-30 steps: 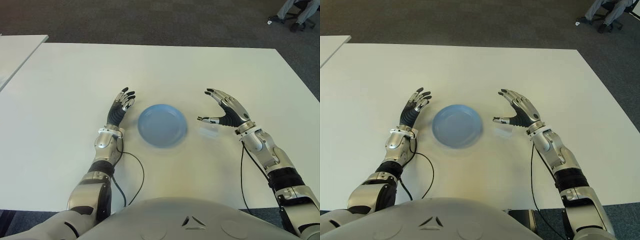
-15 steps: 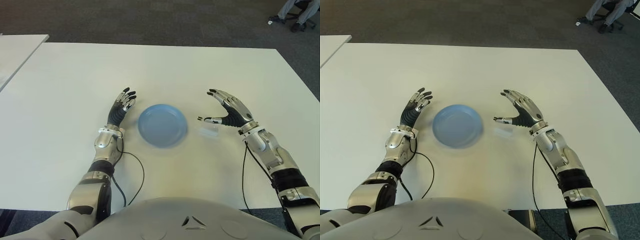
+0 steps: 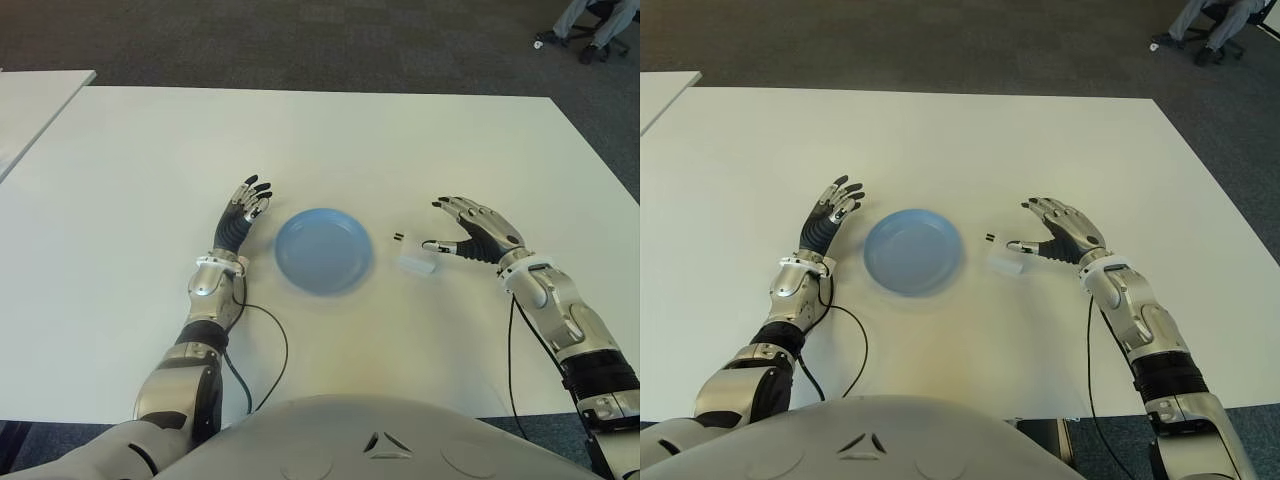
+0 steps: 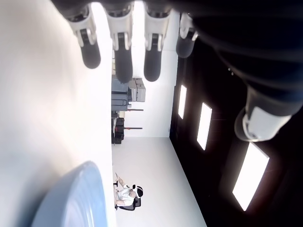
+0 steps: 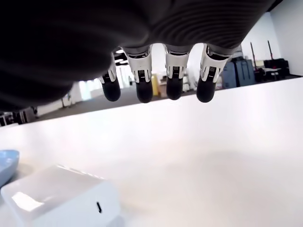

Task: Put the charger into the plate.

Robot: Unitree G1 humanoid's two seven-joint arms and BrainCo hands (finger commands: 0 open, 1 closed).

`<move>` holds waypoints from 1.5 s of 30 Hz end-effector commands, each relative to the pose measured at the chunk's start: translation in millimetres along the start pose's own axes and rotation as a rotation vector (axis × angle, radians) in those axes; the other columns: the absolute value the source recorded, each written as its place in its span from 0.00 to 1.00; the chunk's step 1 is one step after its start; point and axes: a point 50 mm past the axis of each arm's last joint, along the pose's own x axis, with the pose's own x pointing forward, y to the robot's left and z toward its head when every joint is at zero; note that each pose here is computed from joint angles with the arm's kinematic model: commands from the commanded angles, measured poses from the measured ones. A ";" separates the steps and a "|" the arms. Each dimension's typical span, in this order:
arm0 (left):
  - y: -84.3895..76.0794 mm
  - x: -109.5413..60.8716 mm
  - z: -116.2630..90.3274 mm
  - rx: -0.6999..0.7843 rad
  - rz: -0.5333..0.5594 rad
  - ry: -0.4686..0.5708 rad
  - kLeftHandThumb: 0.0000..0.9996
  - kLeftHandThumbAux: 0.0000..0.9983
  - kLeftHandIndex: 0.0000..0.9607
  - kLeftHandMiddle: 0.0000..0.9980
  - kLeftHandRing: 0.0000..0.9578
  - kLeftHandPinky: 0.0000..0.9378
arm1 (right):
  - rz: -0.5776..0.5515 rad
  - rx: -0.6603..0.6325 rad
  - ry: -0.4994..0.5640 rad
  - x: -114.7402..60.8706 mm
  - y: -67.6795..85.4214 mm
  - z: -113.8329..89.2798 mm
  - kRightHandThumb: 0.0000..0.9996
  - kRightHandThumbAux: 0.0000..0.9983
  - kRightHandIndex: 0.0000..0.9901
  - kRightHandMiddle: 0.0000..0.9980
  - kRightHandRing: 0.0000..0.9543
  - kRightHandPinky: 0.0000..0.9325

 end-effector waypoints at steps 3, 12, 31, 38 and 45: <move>0.1 -9.2 -12.7 -0.021 -0.009 0.072 0.00 0.51 0.02 0.18 0.20 0.16 | 0.033 -0.018 0.043 -5.5 7.4 -4.9 0.27 0.13 0.00 0.00 0.00 0.00; 0.1 -9.5 -12.6 -0.013 -0.009 0.072 0.00 0.50 0.01 0.18 0.19 0.16 | 0.050 -0.021 0.065 -6.4 10.7 -7.4 0.28 0.13 0.00 0.00 0.00 0.00; -0.7 -9.3 -12.4 -0.017 -0.010 0.074 0.00 0.50 0.01 0.18 0.19 0.17 | 0.088 -0.049 0.074 -8.8 20.8 -4.1 0.27 0.14 0.00 0.00 0.00 0.00; -2.2 -8.8 -12.8 -0.024 -0.011 0.075 0.00 0.50 0.02 0.18 0.20 0.19 | 0.091 -0.058 0.064 -8.6 25.2 2.9 0.27 0.13 0.00 0.00 0.00 0.00; -3.3 -8.5 -12.6 -0.018 -0.011 0.070 0.00 0.49 0.01 0.18 0.20 0.18 | 0.104 -0.078 0.045 -5.2 26.4 13.7 0.26 0.12 0.00 0.00 0.00 0.00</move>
